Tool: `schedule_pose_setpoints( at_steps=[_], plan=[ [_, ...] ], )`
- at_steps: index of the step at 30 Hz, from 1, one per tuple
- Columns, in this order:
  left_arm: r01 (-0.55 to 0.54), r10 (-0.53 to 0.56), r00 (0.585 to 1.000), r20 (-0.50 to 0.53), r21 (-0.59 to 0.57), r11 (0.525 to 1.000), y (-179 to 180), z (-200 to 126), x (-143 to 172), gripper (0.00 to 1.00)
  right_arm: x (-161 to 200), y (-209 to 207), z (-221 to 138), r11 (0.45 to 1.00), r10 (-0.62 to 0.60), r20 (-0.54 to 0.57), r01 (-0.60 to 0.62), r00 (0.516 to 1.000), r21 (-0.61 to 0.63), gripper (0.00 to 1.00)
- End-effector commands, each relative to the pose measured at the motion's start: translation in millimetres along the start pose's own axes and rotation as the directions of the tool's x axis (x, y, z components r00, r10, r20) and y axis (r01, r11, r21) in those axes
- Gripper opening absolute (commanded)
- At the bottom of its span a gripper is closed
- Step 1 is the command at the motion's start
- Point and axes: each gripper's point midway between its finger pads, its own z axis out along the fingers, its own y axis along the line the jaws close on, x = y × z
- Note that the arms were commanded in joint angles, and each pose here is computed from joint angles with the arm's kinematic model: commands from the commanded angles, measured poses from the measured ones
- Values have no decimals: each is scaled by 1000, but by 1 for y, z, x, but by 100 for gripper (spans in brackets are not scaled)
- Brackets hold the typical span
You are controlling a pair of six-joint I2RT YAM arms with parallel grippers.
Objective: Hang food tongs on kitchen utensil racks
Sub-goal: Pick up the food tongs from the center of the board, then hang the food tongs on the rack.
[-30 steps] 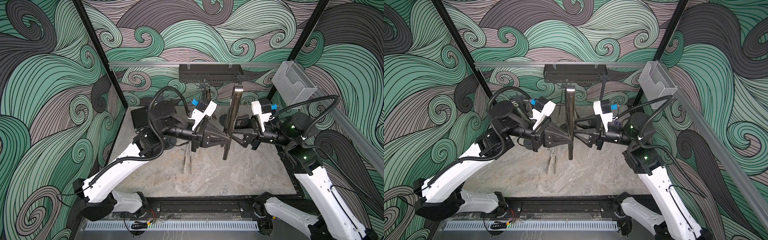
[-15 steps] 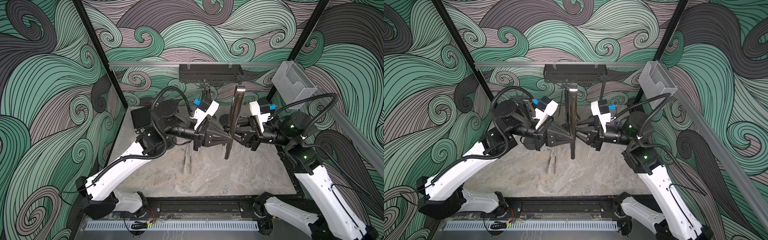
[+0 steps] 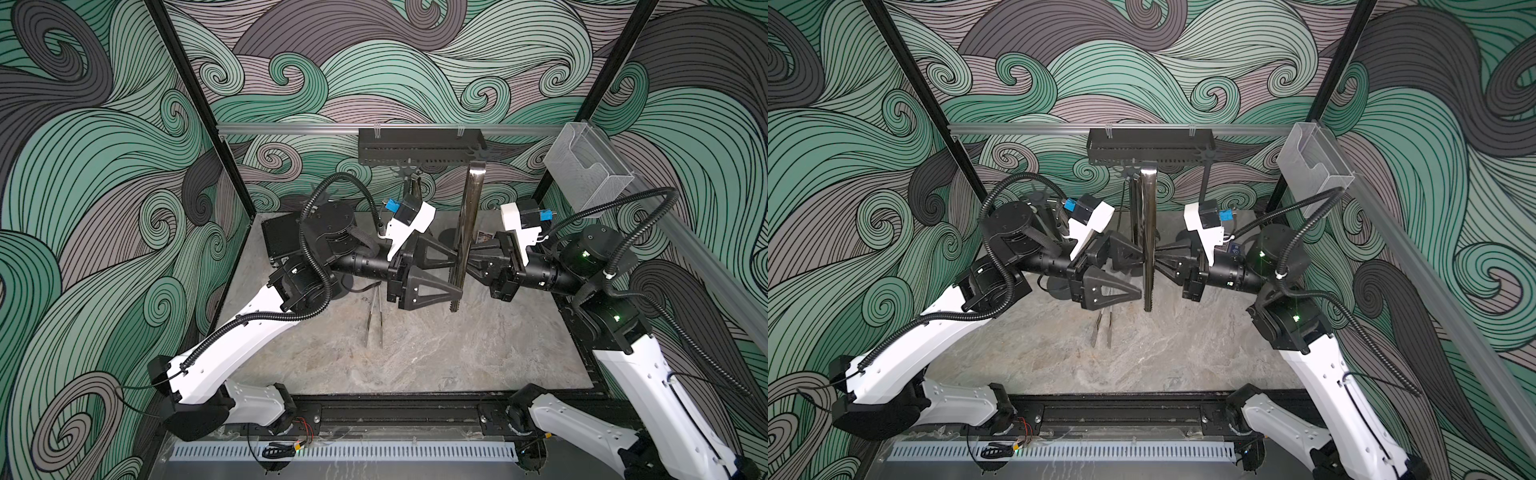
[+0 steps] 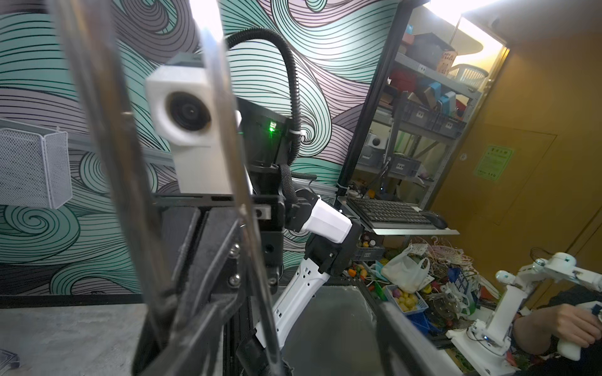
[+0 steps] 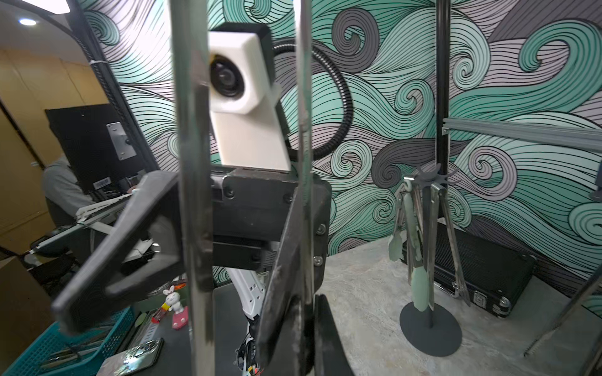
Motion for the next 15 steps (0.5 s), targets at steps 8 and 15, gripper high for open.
schedule_pose_setpoints(
  at_steps=[8, 15],
  plan=[
    [-29, 8, 999, -46, -496, 868, 68, -63, 26, 99, -5, -52, -27, 909, -115, -77, 136, 990, 394, 0],
    [-40, -8, 998, -63, -717, 696, 78, -117, 38, 99, -11, -153, -77, 677, -55, -130, 132, 990, 724, 0]
  ],
)
